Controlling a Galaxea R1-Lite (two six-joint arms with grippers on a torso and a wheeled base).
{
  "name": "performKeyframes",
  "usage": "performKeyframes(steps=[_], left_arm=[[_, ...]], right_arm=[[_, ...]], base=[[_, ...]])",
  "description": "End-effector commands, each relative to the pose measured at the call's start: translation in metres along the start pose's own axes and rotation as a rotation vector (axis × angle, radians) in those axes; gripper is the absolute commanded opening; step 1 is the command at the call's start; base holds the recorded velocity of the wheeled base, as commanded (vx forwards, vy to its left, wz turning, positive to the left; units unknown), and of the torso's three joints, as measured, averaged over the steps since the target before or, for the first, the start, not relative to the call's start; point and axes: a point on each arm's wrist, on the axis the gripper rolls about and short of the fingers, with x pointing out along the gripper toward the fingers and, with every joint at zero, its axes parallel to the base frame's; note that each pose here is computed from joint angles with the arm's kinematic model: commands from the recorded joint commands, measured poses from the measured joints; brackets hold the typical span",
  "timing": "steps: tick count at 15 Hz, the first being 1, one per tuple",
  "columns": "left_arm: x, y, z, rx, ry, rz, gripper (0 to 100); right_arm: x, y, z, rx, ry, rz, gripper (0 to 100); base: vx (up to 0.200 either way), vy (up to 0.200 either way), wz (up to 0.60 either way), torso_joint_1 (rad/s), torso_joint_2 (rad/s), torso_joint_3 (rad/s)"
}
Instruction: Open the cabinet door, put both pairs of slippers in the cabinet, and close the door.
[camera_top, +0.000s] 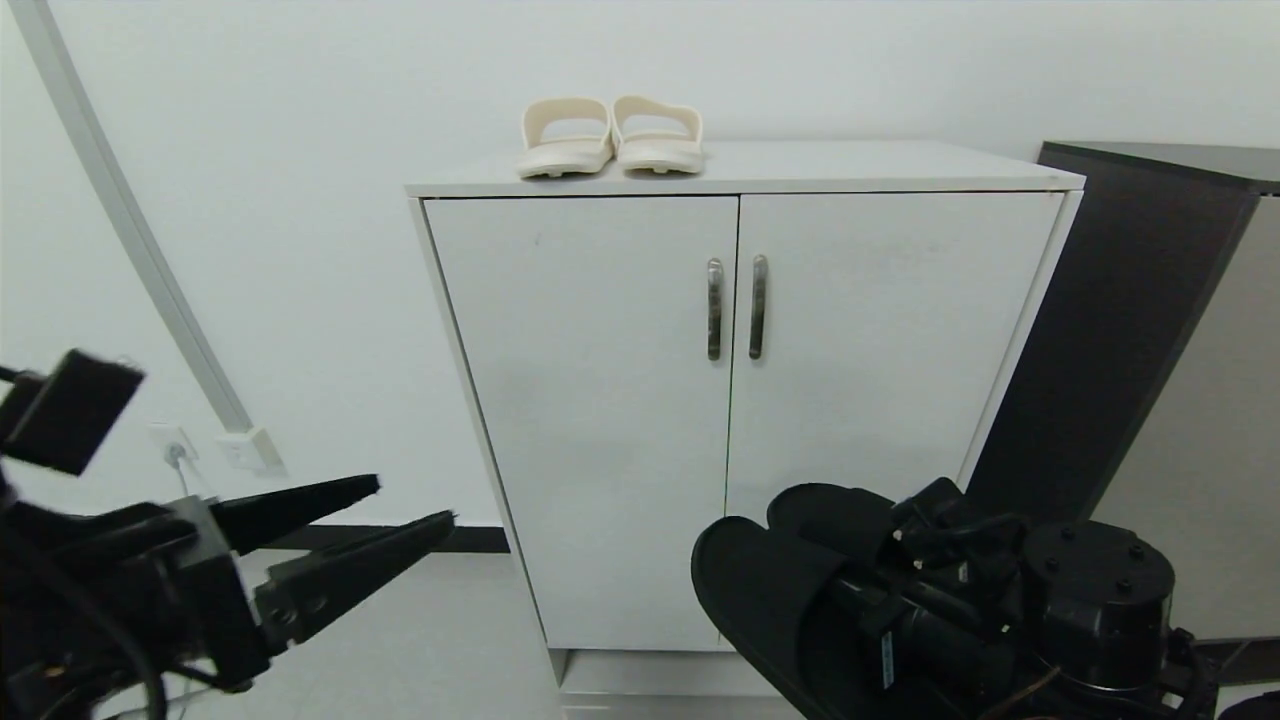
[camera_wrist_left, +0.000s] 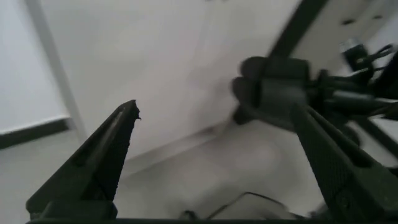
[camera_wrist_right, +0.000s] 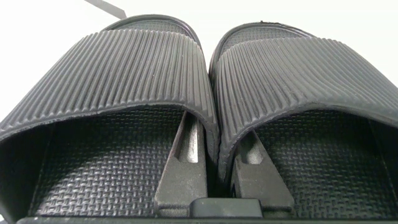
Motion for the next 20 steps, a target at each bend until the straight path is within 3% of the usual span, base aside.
performKeyframes(steps=[1, 3, 4, 6, 8, 10, 11, 13, 14, 16, 18, 20], left_arm=[[0.057, 0.001, 0.010, -0.042, 0.032, -0.086, 100], [0.084, 0.006, 0.012, -0.021, -0.012, -0.116, 100], [0.093, 0.003, 0.013, -0.013, -0.026, -0.143, 100], [0.122, -0.012, 0.023, -0.042, -0.038, -0.224, 100], [0.143, -0.024, 0.036, -0.047, -0.038, -0.269, 100], [0.167, -0.034, 0.050, -0.056, 0.010, -0.308, 100], [0.172, -0.037, 0.054, -0.069, 0.024, -0.343, 100], [0.187, -0.042, 0.073, -0.145, 0.014, -0.436, 100], [0.196, -0.043, 0.077, -0.157, 0.005, -0.447, 100], [0.215, -0.050, 0.079, -0.152, -0.006, -0.465, 100], [0.242, -0.047, 0.081, -0.149, -0.025, -0.459, 100], [0.259, -0.041, 0.080, -0.169, -0.046, -0.401, 100]], right_arm=[[-0.003, 0.002, 0.002, -0.002, -0.006, 0.008, 0], [-0.003, 0.002, 0.001, -0.002, -0.006, 0.008, 0], [-0.003, 0.002, 0.002, -0.001, -0.009, 0.006, 0], [-0.009, 0.001, 0.003, -0.001, -0.015, -0.009, 0], [-0.009, 0.001, 0.002, -0.002, -0.009, -0.010, 0], [-0.008, 0.000, 0.001, -0.002, -0.003, -0.012, 0], [-0.008, 0.000, 0.001, -0.002, -0.003, -0.012, 0], [-0.009, 0.000, -0.001, -0.001, 0.003, -0.014, 0], [-0.009, 0.000, -0.001, -0.002, 0.005, -0.012, 0], [-0.009, 0.000, -0.001, -0.002, 0.005, -0.012, 0], [-0.009, 0.000, -0.001, -0.002, 0.005, -0.012, 0], [-0.009, 0.000, -0.001, -0.002, 0.005, -0.012, 0]], base=[[0.000, 0.000, 0.00, 0.000, 0.00, 0.000], [0.000, 0.000, 0.00, 0.000, 0.00, 0.000], [0.000, 0.000, 0.00, 0.000, 0.00, 0.000], [0.000, 0.000, 0.00, 0.000, 0.00, 0.000], [0.000, 0.000, 0.00, 0.000, 0.00, 0.000], [0.000, 0.000, 0.00, 0.000, 0.00, 0.000], [0.000, 0.000, 0.00, 0.000, 0.00, 0.000], [0.000, 0.000, 0.00, 0.000, 0.00, 0.000], [0.000, 0.000, 0.00, 0.000, 0.00, 0.000], [0.000, 0.000, 0.00, 0.000, 0.00, 0.000], [0.000, 0.000, 0.00, 0.000, 0.00, 0.000], [0.000, 0.000, 0.00, 0.000, 0.00, 0.000]])
